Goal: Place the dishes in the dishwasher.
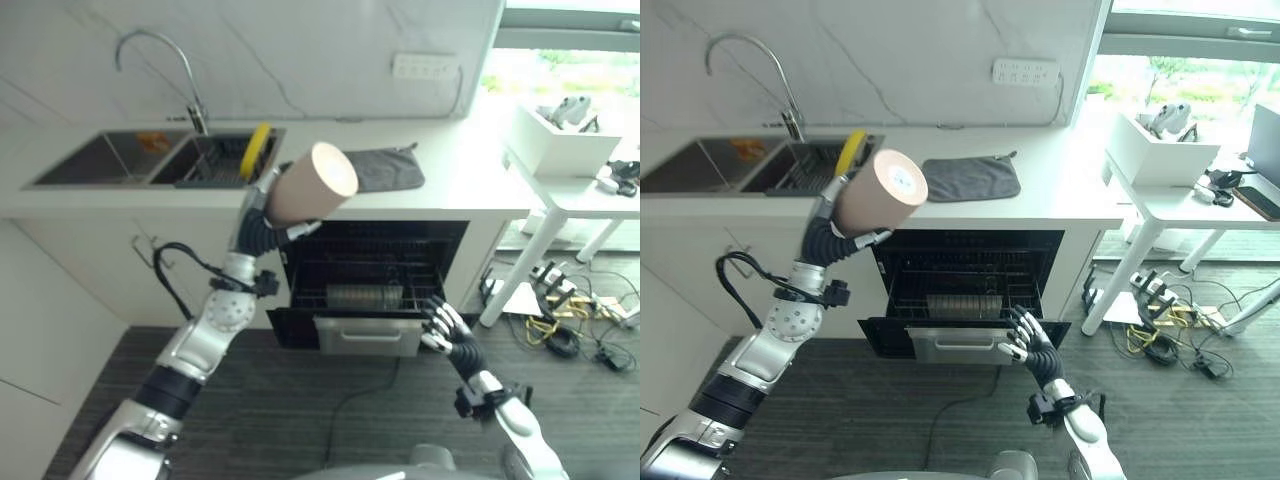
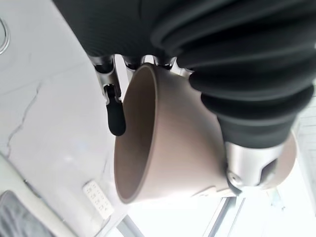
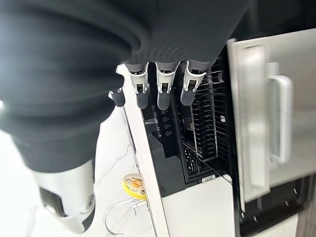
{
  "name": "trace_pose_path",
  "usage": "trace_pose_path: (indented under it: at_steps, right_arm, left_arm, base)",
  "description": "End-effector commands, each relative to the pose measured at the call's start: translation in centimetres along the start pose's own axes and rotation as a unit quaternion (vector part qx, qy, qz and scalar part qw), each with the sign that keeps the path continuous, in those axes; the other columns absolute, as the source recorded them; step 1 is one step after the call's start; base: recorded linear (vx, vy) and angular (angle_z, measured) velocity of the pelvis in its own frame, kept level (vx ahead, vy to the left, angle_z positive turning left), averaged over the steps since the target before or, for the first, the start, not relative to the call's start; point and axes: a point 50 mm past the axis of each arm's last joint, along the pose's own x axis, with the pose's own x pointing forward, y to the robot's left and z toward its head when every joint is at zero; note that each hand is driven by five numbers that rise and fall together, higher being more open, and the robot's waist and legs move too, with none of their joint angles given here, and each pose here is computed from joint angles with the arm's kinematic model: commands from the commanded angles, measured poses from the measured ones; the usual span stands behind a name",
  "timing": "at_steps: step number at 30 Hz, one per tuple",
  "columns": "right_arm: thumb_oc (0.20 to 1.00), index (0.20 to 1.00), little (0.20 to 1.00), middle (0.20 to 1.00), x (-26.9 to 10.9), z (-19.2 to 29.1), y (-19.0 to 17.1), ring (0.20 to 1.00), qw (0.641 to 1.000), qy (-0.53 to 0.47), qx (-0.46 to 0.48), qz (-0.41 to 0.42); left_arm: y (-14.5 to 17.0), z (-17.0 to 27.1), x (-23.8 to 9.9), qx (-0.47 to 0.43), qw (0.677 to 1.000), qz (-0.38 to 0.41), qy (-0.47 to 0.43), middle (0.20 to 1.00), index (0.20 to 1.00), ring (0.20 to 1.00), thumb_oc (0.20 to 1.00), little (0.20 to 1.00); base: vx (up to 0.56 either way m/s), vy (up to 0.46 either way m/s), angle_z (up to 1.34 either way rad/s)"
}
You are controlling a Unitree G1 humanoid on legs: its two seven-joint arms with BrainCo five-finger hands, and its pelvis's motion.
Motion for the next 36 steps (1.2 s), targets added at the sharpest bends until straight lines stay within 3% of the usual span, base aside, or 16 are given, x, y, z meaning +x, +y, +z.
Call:
trace_pose_path:
  at_steps: [1,7,20,24,25,29,31,36]
  right_arm:
    - [1.0,1.0,1.0,1.0,2.2,4.4,-0.3,1.0,0.994,-0.101,-0.028,0.001]
    - [1.0,1.0,1.0,1.0,2.3,4.7,-0.8,1.0,0.995,-0.095,-0.033,-0.005]
    - [1.0,1.0,1.0,1.0,1.6,4.3,-1.6,1.0,0.996,-0.078,-0.032,0.003]
    - [1.0,1.0,1.0,1.0,1.1,4.4,-3.0,1.0,0.995,-0.085,-0.031,-0.031]
    - [1.0,1.0,1.0,1.0,1.0,4.6,-3.5,1.0,0.989,-0.115,0.012,-0.094]
    - [1.0,1.0,1.0,1.0,0.9,3.9,-1.9,1.0,0.992,-0.116,0.0,-0.054]
    - [1.0,1.0,1.0,1.0,1.2,4.2,-1.8,1.0,0.988,-0.133,0.029,-0.075]
    - [1.0,1.0,1.0,1.0,1.7,4.3,0.0,1.0,0.99,-0.129,0.013,-0.049]
  left_arm:
    - [1.4,2.9,2.6,-0.031,0.995,0.047,-0.077,0.2,0.2,0.2,0.2,0.2]
    - [0.8,2.5,0.3,-0.049,0.997,0.033,-0.05,0.2,0.2,0.2,0.2,0.2]
    - [0.5,1.9,0.5,-0.066,0.997,0.035,-0.034,0.2,0.2,0.2,0.2,0.2]
    - [0.5,2.4,0.6,-0.072,0.996,0.023,-0.051,0.2,0.2,0.2,0.2,0.2]
    - [-0.5,2.5,0.7,-0.069,0.996,0.014,-0.047,0.2,0.2,0.2,0.2,0.2]
    - [-0.6,2.3,1.7,-0.052,0.998,-0.004,-0.046,0.2,0.2,0.2,0.2,0.2]
    - [-1.0,2.2,1.8,-0.062,0.997,-0.016,-0.03,0.2,0.2,0.2,0.2,0.2]
    - [-0.8,1.8,1.5,-0.052,0.998,-0.013,-0.031,0.2,0.2,0.2,0.2,0.2]
  base:
    - [0.07,-0.237,-0.14]
    - [0.05,-0.174,-0.12]
    - [-0.01,-0.076,0.1]
    - [0.1,0.23,-0.06]
    - [0.27,0.587,-0.53]
    - [0.14,0.326,-0.46]
    - [0.08,0.134,0.02]
    - [0.06,-0.132,0.14]
